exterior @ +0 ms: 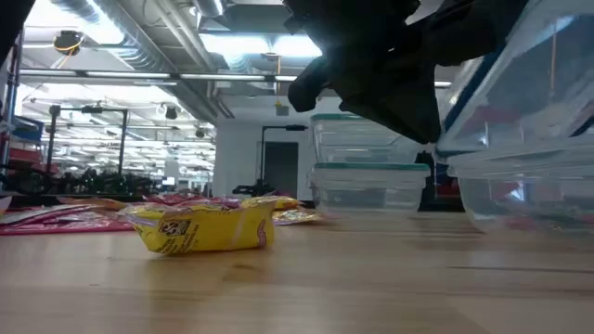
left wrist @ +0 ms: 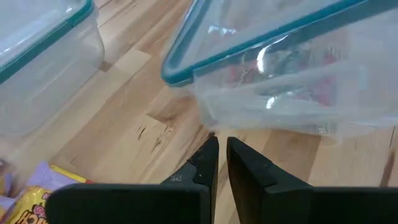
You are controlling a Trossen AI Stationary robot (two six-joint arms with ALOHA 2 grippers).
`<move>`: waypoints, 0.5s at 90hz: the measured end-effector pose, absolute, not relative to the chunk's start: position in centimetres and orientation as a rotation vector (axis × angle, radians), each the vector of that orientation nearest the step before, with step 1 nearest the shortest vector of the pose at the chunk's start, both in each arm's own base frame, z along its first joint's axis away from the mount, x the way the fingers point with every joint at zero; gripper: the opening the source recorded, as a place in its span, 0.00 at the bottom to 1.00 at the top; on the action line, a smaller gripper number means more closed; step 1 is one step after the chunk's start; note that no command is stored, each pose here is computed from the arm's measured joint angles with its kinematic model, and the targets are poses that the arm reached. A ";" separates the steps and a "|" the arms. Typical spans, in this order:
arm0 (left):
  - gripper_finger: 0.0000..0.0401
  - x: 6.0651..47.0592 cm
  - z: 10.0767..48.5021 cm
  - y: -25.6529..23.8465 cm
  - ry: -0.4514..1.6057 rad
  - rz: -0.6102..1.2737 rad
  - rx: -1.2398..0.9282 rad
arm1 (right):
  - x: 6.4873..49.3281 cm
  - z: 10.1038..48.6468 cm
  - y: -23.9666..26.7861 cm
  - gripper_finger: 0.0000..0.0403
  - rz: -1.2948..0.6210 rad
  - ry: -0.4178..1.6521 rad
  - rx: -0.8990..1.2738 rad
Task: Sort candy
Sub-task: Close the square transparent food container
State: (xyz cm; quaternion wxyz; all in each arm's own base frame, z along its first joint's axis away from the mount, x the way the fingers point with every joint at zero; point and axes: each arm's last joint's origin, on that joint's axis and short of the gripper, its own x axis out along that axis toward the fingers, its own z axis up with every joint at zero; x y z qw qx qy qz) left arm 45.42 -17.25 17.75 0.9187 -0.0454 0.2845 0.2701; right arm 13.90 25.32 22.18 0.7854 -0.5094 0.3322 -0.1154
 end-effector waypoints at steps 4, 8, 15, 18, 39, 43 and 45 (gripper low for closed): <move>0.04 45.4 17.8 -17.3 0.585 0.555 -0.091 | 13.9 22.2 25.3 0.00 -0.254 0.715 -1.091; 0.04 45.4 17.8 -17.3 0.584 0.557 -0.089 | 13.9 22.2 25.2 0.00 -0.259 0.716 -1.089; 0.04 45.4 17.8 -17.3 0.582 0.558 -0.088 | 13.8 22.3 25.1 0.00 -0.270 0.713 -1.084; 0.04 45.4 17.8 -17.3 0.582 0.558 -0.088 | 13.7 22.4 25.0 0.00 -0.275 0.706 -1.091; 0.04 45.4 17.7 -17.3 0.583 0.559 -0.088 | 13.5 22.5 24.7 0.00 -0.307 0.642 -1.104; 0.04 45.4 17.6 -17.3 0.580 0.558 -0.090 | 13.4 22.2 24.4 0.00 -0.313 0.646 -1.117; 0.04 45.3 17.5 -17.3 0.581 0.560 -0.089 | 13.4 21.9 24.3 0.00 -0.315 0.652 -1.124</move>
